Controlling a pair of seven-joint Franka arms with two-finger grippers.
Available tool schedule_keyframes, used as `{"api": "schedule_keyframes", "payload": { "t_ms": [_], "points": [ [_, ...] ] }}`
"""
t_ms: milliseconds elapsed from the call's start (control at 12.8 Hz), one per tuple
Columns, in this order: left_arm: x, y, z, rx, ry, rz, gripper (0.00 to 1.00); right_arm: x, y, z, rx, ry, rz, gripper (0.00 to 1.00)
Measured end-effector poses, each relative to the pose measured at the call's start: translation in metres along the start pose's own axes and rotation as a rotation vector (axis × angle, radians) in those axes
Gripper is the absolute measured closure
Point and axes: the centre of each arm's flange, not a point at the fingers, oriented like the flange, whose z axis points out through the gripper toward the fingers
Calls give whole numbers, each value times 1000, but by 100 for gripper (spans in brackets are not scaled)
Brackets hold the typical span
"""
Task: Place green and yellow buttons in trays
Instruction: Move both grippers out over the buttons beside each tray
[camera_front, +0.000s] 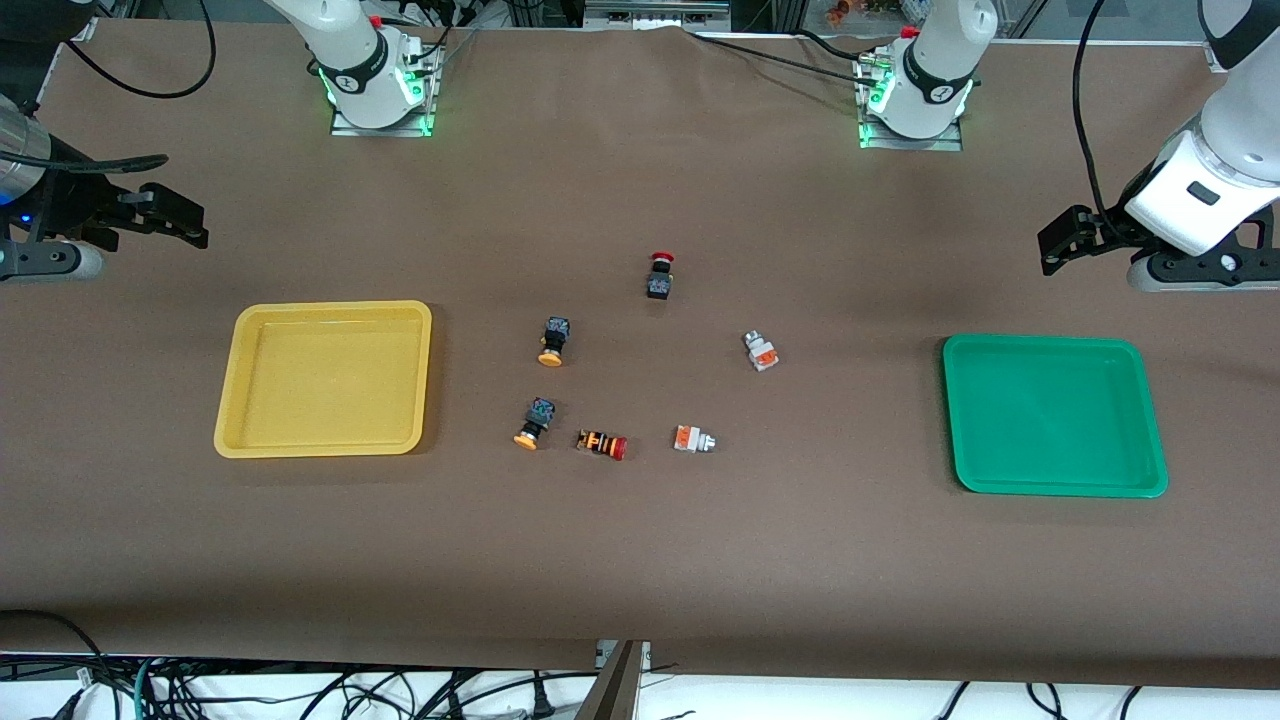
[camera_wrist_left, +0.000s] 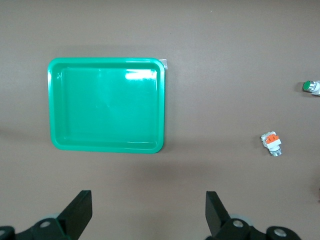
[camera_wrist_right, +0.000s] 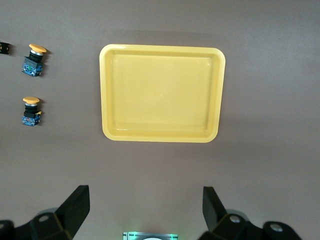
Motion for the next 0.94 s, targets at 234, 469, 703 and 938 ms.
{"api": "schedule_keyframes", "payload": {
  "t_ms": [234,469,703,938],
  "points": [
    [0,0,0,0,0,0,0,1,-1,1,0,2,-1,0],
    [0,0,0,0,0,0,0,1,-2,0,0,5,-3,0],
    [0,0,0,0,-4,0,0,2,-2,1,0,5,-3,0],
    [-2,0,1,2,-14,0,0,2,-3,1,0,4,-6,0]
  ]
}}
